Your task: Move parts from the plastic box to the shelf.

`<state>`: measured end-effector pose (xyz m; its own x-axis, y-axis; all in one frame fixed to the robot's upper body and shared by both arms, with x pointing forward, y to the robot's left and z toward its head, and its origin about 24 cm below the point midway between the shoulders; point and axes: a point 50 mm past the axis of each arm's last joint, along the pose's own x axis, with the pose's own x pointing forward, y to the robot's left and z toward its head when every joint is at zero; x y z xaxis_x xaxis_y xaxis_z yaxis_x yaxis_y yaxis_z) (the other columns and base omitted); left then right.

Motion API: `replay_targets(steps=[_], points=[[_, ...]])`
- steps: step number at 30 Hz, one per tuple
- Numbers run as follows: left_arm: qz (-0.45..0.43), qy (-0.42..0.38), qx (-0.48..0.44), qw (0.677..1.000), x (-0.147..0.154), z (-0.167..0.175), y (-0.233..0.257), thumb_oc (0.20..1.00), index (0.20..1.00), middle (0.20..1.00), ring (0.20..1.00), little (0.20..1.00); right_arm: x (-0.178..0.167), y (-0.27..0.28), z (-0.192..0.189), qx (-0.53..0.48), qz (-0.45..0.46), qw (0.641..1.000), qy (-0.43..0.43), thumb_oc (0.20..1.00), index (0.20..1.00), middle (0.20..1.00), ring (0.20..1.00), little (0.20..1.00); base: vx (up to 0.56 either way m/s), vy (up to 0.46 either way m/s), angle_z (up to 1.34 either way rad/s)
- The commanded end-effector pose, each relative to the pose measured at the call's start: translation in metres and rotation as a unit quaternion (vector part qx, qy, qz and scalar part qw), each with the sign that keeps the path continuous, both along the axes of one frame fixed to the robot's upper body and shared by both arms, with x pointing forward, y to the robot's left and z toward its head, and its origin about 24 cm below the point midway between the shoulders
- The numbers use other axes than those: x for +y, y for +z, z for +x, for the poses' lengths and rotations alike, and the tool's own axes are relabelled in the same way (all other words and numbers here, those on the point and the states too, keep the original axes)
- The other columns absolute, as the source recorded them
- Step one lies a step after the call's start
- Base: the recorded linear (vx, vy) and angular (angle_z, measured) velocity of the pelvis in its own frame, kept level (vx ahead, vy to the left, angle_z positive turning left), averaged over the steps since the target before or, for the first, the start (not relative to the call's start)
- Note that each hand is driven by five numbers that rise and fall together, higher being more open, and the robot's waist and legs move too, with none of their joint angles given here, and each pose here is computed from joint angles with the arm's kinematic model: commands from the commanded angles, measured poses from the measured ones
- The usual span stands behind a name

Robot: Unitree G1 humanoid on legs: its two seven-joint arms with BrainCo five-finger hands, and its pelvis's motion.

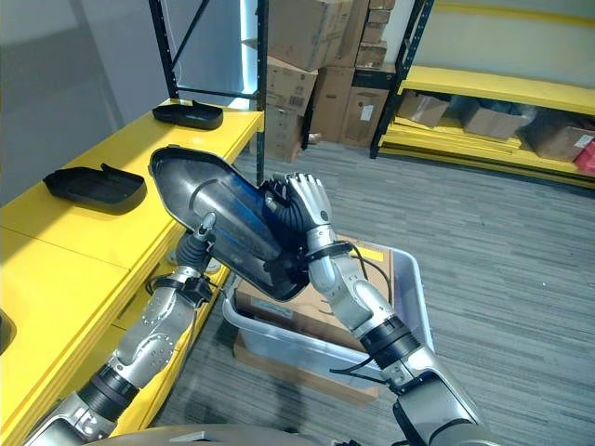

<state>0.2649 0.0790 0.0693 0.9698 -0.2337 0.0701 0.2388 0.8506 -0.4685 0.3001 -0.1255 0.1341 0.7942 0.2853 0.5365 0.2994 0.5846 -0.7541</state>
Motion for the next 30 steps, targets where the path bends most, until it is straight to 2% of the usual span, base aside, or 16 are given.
replay_targets(steps=[1,2,7,13,18,20,21,22,23,24,28,30], points=[[0.06,0.003,-0.094,0.994,-0.004,0.019,0.031,0.2,0.2,0.2,0.2,0.2,0.012,0.045,0.003,-0.07,0.044,0.995,0.061,0.2,0.2,0.2,0.2,0.2,-0.02,-0.007,0.03],[0.088,0.009,-0.105,0.991,-0.002,0.02,0.032,0.2,0.2,0.2,0.2,0.2,0.014,0.047,0.0,-0.071,0.053,0.993,0.071,0.2,0.2,0.2,0.2,0.2,-0.02,-0.006,0.03],[0.111,0.022,-0.119,0.986,0.002,0.021,0.034,0.2,0.2,0.2,0.2,0.2,0.024,0.053,-0.011,-0.074,0.073,0.987,0.121,0.2,0.2,0.2,0.2,0.2,-0.01,-0.002,0.04],[0.104,0.054,-0.118,0.986,0.012,0.023,0.037,0.2,0.2,0.2,0.2,0.2,0.05,0.047,-0.037,-0.012,0.107,0.965,0.24,0.2,0.2,0.2,0.2,0.2,0.0,0.0,0.0],[0.137,0.095,-0.146,0.975,0.028,0.031,0.048,0.2,0.2,0.2,0.2,0.2,0.064,0.041,-0.054,0.033,0.118,0.941,0.316,0.2,0.2,0.2,0.2,0.2,-0.02,0.022,0.0],[0.144,0.113,-0.152,0.971,0.034,0.033,0.051,0.2,0.2,0.2,0.2,0.2,0.068,0.042,-0.061,0.044,0.11,0.93,0.349,0.2,0.2,0.2,0.2,0.2,-0.04,0.056,-0.01],[0.145,0.12,-0.157,0.97,0.037,0.035,0.053,0.2,0.2,0.2,0.2,0.2,0.071,0.047,-0.064,0.03,0.074,0.93,0.36,0.2,0.2,0.2,0.2,0.2,-0.06,0.063,0.0],[0.151,0.123,-0.159,0.968,0.038,0.035,0.053,0.2,0.2,0.2,0.2,0.2,0.07,0.049,-0.064,0.019,0.057,0.931,0.36,0.395,0.395,0.395,0.395,0.395,-0.05,0.047,0.0],[0.151,0.123,-0.16,0.968,0.038,0.035,0.053,0.2,0.2,0.2,0.2,0.2,0.07,0.049,-0.064,0.019,0.057,0.931,0.36,0.523,0.523,0.523,0.523,0.523,-0.05,0.063,0.0],[0.166,0.129,-0.165,0.964,0.041,0.035,0.053,0.2,0.2,0.2,0.2,0.2,0.068,0.053,-0.064,0.011,0.043,0.932,0.359,1.0,1.0,1.0,1.0,1.0,-0.07,0.092,-0.07],[0.198,0.156,-0.172,0.952,0.051,0.034,0.053,0.2,0.2,0.2,0.2,0.2,0.051,0.058,-0.058,0.008,0.074,0.942,0.326,1.0,1.0,1.0,1.0,1.0,-0.06,0.108,-0.11],[0.243,0.188,-0.186,0.933,0.061,0.031,0.054,0.2,0.2,0.2,0.2,0.2,0.026,0.052,-0.053,0.016,0.154,0.951,0.268,1.0,1.0,1.0,1.0,1.0,-0.05,0.115,-0.1]])
